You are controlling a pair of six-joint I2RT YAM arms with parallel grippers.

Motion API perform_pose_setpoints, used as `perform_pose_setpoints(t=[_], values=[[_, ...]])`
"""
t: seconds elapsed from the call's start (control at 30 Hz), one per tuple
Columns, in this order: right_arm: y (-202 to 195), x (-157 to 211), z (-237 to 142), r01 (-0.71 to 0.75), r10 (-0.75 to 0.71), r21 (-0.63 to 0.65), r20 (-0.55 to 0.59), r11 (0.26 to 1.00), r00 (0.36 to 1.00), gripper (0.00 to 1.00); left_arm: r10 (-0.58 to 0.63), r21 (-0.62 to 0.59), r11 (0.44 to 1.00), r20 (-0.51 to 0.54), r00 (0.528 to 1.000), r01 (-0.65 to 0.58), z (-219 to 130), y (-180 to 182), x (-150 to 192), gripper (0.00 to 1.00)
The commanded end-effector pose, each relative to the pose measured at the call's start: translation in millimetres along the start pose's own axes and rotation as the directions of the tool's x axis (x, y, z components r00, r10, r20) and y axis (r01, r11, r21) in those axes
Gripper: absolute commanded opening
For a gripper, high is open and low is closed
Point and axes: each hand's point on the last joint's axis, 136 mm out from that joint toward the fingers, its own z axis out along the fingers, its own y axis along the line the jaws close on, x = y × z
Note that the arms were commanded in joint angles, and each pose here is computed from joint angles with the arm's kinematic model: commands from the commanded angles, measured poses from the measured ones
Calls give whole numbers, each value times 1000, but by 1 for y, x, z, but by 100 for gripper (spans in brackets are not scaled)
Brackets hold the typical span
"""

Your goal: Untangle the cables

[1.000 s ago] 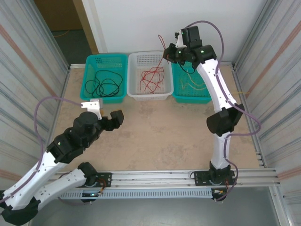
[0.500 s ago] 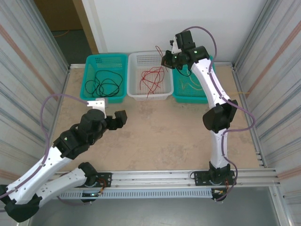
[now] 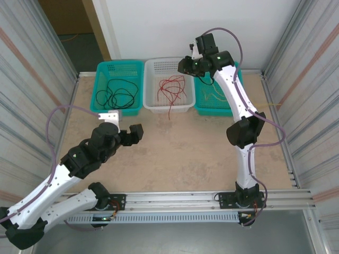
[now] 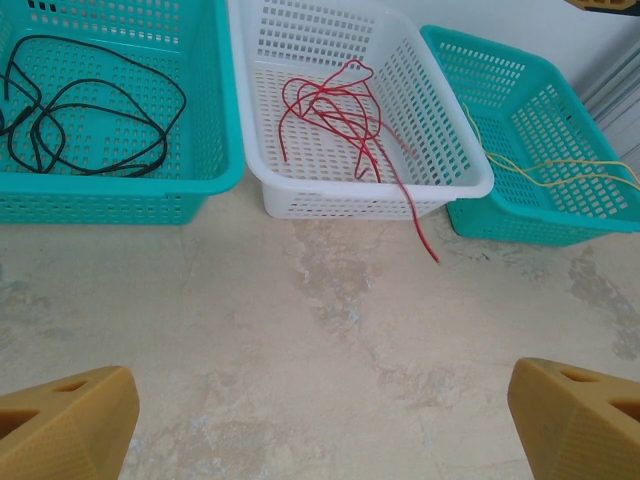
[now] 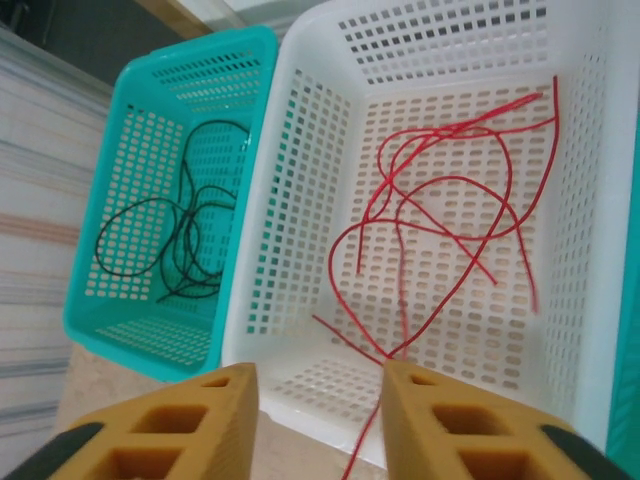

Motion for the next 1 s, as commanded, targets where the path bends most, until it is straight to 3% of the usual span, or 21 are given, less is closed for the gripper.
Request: perform_pose_setpoints(t=[0.0,0.23,0.37,0.63,0.8,0.97], values=[[8,-10,-27,38,-38,7,50,999,998,40,-5,-3,1000,33,999,6,-8,-1,-13,95],[21,-7,-80,106,-111,53,113,993,987,44,-2,-17,1000,37,999,3,-6,-1,-16,96],[24,22,-92,145,-151,71,96,987,984,50,0,-18,1000,25,1000,0,-2,-4,-16,96],[48,157,-30,154,-147,38,-138,987,979,49,-11,-36,999,-10,1000,11,6,-3,-7,95],[53,203,9,76,-63,53,-208,996,976,49,-14,-50,999,-25,1000,12,5,1,-3,95],[47,219,40,44,-18,98,-244,994,970,48,-24,-55,998,-28,999,22,2,5,0,95]])
